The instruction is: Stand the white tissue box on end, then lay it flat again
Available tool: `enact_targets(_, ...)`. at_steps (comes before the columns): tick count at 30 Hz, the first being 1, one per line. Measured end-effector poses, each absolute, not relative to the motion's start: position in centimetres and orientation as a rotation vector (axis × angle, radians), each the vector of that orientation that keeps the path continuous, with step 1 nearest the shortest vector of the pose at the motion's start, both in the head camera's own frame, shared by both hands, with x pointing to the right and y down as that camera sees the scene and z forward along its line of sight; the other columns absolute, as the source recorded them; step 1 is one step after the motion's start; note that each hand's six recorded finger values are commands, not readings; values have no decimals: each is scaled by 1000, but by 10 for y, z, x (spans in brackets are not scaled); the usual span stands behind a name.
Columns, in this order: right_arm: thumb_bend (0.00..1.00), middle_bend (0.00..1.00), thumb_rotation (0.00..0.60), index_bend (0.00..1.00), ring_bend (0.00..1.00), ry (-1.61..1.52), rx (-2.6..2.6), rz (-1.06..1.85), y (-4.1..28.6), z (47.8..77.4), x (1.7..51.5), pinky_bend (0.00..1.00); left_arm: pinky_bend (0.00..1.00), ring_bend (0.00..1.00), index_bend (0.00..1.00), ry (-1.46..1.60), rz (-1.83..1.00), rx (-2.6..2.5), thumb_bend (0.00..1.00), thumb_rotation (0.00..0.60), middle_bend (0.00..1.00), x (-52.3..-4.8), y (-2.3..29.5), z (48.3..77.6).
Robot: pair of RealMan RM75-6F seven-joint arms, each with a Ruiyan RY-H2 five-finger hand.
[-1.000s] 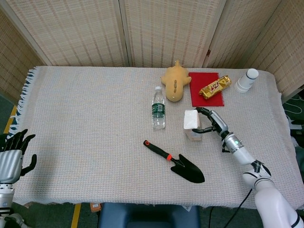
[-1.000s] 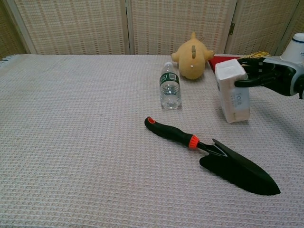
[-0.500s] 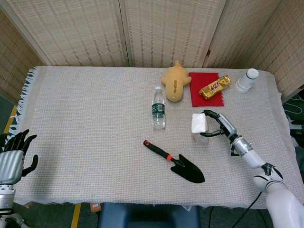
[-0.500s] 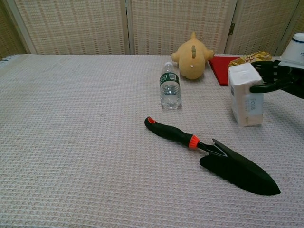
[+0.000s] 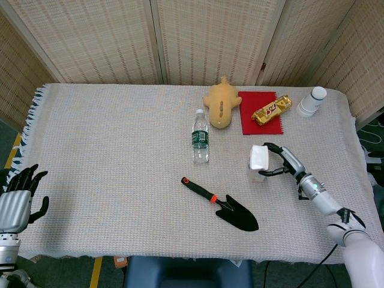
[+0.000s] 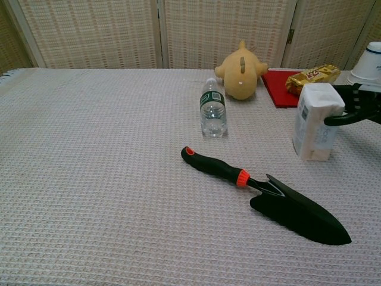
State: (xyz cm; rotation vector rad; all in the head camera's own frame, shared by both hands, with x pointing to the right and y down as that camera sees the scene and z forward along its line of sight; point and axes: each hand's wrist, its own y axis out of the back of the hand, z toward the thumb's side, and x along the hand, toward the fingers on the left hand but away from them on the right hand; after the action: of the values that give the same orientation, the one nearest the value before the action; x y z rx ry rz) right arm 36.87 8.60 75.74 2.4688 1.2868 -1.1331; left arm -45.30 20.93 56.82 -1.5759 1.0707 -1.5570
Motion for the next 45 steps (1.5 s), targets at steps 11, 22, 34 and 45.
enact_targets(11, 0, 312, 600, 189, 113, 1279, 2508, -1211, 81, 755, 365, 0, 93, 0, 157, 1071, -1559, -1576, 484, 600, 0, -453, 210, 568)
enact_targets(22, 0, 191, 600, 88, 31, 1300, 2519, -1187, 76, 747, 363, 0, 93, 0, 157, 1077, -1554, -1572, 485, 600, 0, -454, 209, 567)
enact_targets(34, 0, 105, 600, 1, 0, 1323, 2511, -1234, 79, 733, 381, 0, 93, 0, 157, 1091, -1547, -1564, 484, 600, 0, -455, 208, 564)
enact_targets(45, 0, 70, 600, 0, 0, 1238, 2597, -1381, 76, 694, 387, 0, 93, 0, 157, 1091, -1544, -1569, 484, 600, 0, -454, 208, 562)
